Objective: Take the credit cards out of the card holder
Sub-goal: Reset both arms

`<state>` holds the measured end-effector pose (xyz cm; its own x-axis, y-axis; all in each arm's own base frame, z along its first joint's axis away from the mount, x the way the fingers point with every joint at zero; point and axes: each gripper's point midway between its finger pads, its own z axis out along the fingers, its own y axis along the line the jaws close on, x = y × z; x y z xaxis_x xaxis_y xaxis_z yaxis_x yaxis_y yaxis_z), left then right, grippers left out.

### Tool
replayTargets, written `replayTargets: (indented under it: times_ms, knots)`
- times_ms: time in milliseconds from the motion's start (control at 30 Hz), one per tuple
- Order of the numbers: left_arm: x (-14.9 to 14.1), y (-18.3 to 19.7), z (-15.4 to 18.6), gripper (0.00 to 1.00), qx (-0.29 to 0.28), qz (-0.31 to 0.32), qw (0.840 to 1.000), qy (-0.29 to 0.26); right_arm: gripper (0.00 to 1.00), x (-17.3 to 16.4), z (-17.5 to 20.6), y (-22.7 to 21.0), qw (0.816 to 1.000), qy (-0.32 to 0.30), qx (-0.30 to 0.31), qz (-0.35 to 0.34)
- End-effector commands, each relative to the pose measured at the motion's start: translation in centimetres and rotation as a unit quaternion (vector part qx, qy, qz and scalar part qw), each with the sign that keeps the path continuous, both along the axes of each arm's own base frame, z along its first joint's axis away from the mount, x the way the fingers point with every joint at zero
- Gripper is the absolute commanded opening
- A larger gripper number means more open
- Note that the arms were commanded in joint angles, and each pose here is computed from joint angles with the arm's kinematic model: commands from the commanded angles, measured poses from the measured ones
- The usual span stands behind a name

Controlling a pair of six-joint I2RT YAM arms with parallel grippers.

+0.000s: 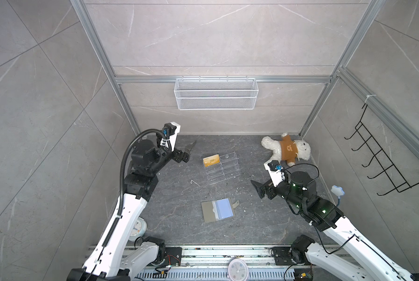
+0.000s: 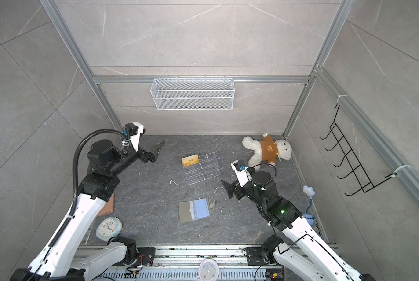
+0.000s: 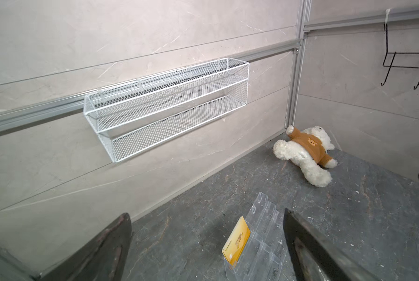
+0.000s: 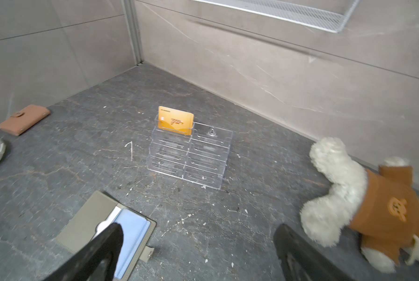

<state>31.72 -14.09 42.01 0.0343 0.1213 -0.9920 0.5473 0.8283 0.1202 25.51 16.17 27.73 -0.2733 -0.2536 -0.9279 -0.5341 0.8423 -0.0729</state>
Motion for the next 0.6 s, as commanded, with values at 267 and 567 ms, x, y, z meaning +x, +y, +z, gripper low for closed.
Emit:
replayTargets:
  times_ms: [267,567]
  knots:
    - [-4.6,5.6,-5.6,1.00,-0.114,0.126,0.984,0.050,1.00,1.0,0.5,-4.1,0.990,-0.004,0.035,-0.133]
    - [-1.7,13.0,-18.2,1.00,-0.143,0.370,0.910,0.120,1.00,2.8,-3.2,-9.8,0.953,-0.063,0.071,-0.289]
